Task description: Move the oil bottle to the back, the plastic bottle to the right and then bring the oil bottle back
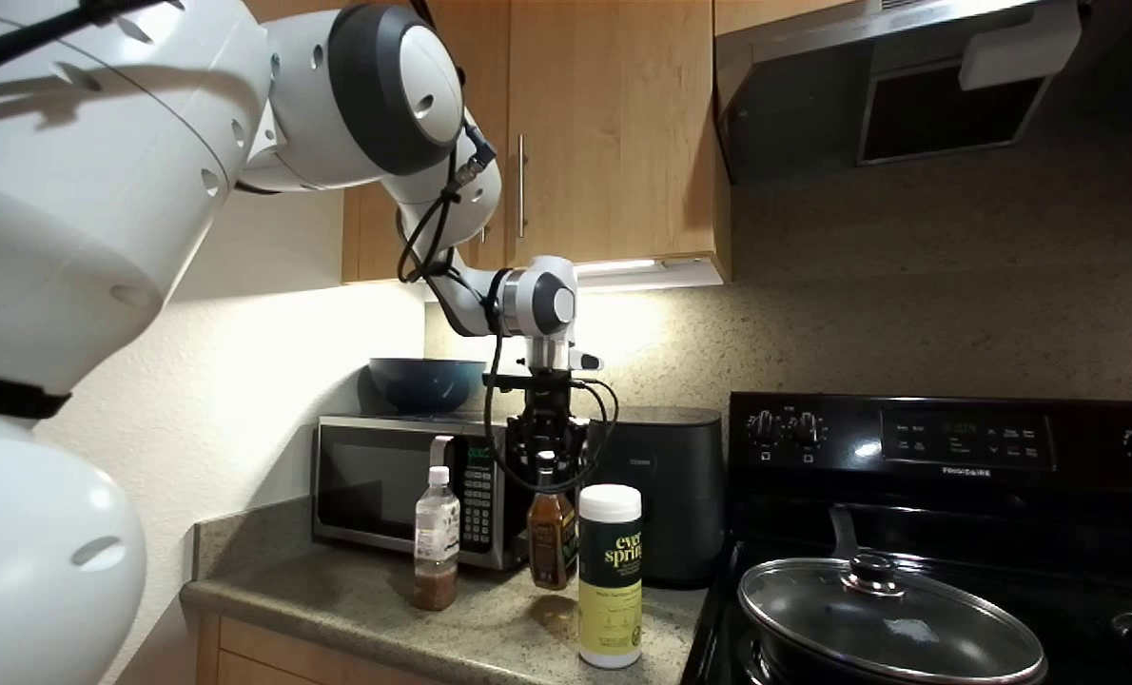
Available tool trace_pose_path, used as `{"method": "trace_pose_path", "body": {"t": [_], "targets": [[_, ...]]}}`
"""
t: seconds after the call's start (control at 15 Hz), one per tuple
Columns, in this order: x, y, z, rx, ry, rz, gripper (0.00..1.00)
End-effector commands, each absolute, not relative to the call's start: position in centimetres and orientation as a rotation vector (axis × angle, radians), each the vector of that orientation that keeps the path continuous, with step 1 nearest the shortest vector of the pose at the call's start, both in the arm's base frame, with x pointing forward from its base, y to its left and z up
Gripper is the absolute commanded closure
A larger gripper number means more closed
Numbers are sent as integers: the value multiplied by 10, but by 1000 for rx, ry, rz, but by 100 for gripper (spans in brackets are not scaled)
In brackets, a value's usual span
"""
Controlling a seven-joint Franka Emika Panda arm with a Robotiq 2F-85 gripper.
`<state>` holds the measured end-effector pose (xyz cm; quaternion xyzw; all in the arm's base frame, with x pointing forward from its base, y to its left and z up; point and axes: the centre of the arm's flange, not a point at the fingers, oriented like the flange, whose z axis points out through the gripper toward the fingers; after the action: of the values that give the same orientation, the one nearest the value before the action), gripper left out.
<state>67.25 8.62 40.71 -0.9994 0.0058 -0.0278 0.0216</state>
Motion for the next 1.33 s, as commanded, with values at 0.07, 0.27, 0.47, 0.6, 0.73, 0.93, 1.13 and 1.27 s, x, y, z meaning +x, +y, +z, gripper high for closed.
{"method": "trace_pose_path", "body": {"t": [0.07,0.27,0.47,0.6,0.73,0.93,1.13,1.27], "targets": [[673,87,400,-3099,17,-69,57],[673,87,396,-3099,17,-62,57],[685,85,396,-3100,-1,-1,82],[695,85,395,-3104,-5,52,82],[703,85,399,-3109,-12,81,82],[717,88,405,-3114,-17,105,82],[729,90,410,-3114,-15,104,82],[735,91,412,-3115,-14,100,82]]}}
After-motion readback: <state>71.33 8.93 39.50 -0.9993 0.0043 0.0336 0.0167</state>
